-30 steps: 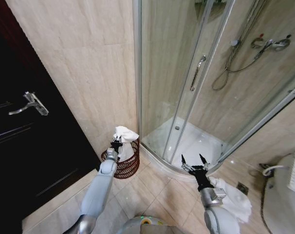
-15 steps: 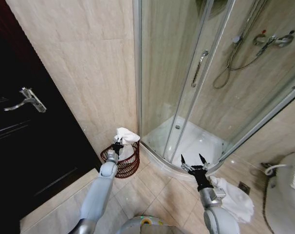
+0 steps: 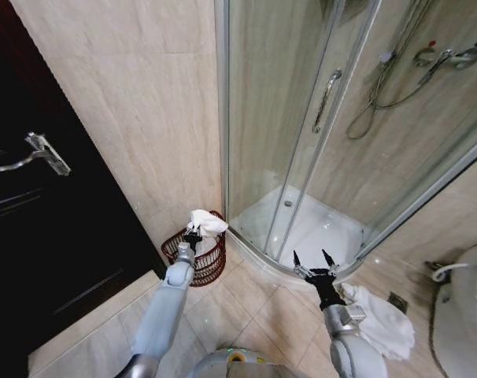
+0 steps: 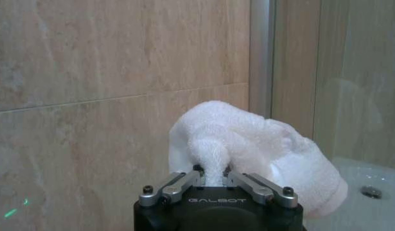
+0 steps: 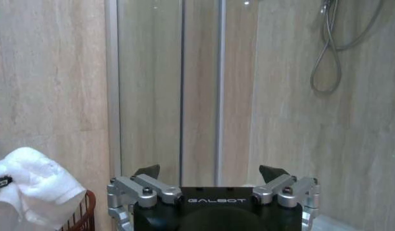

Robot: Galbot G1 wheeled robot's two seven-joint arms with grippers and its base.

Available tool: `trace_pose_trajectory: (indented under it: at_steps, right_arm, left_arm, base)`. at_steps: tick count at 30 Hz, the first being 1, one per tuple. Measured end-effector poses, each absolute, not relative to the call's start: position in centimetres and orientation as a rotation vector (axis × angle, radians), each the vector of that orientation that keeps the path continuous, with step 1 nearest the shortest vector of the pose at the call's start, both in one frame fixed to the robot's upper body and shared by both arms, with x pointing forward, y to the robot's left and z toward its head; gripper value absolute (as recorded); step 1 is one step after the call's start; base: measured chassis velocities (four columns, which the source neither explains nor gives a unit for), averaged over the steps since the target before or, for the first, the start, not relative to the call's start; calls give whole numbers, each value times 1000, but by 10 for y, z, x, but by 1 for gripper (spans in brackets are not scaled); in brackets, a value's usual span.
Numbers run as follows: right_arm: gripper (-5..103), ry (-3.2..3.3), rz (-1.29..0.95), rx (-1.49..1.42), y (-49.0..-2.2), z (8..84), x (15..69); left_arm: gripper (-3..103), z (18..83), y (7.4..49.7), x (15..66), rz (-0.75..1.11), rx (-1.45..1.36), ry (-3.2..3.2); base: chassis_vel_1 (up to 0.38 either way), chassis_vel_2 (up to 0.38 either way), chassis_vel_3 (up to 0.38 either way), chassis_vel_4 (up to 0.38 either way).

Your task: Discard the used towel into the hamper.

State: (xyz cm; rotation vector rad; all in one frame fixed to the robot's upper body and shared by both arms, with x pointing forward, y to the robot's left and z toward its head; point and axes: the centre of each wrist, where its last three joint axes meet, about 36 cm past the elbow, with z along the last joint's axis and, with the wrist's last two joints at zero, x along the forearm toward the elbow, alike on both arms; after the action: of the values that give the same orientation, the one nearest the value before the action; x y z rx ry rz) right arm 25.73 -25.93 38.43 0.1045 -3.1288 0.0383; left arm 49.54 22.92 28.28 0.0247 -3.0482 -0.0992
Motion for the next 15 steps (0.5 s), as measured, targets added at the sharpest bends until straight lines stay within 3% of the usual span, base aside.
trace_pose_trajectory:
  at_steps: [3, 5, 15]
  right_arm:
    - [100, -3130, 35, 100, -261, 384, 256]
    - [100, -3129, 32, 98, -262, 384, 255]
    - [100, -3131, 24, 94, -265, 383, 252]
  left_arm:
    - [3, 284, 226, 498, -126, 50, -3048]
    - [7, 285, 225, 500, -136, 73, -3043]
    - [51, 292, 228, 499, -190, 189, -2994]
  base:
    - [0, 0, 0, 0]
    - [0, 0, 0, 0]
    - [0, 0, 0, 0]
